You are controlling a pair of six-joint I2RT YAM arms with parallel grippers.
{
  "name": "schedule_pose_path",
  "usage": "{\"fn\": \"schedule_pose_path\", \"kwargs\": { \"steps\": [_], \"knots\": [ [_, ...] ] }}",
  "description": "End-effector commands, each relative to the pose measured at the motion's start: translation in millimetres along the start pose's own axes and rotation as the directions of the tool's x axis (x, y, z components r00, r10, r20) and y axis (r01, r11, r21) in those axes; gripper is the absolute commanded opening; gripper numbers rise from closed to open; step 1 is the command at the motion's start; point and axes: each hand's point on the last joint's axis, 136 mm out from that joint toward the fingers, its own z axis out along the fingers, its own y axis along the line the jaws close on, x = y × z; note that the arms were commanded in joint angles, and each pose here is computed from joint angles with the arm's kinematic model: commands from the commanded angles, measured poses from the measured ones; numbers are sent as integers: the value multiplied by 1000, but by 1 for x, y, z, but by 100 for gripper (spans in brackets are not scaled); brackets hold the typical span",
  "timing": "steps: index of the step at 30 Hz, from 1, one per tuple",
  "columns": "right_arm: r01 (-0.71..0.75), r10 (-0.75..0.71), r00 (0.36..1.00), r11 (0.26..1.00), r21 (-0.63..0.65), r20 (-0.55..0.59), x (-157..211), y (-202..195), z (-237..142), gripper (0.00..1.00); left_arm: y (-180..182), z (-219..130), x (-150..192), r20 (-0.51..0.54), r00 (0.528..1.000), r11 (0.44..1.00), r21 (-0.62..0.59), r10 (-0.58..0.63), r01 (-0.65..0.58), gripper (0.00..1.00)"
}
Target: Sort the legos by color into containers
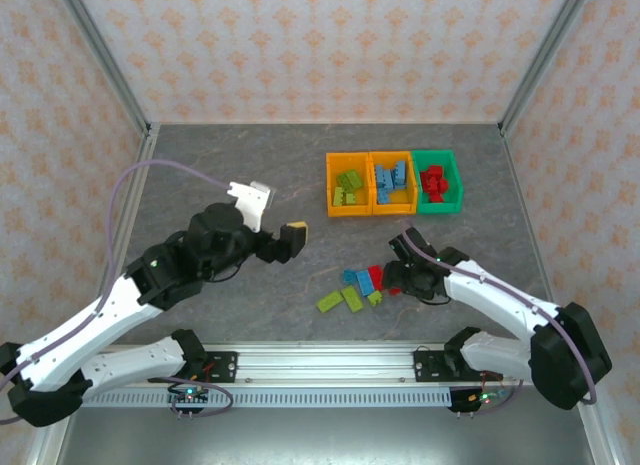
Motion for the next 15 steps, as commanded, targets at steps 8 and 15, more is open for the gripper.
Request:
{"fn": "schedule_pose_path", "kwargs": {
  "steps": [8,15],
  "knots": [
    [-29,29,1000,1000,3,8,-6,7,19,58,26,-5,32,-117,961,960,-98,252,-263,100],
    [-53,51,998,994,97,20,-4,-13,26,43,35,-8,34,-118,955,949,-134,271,-286,100]
  ]
}}
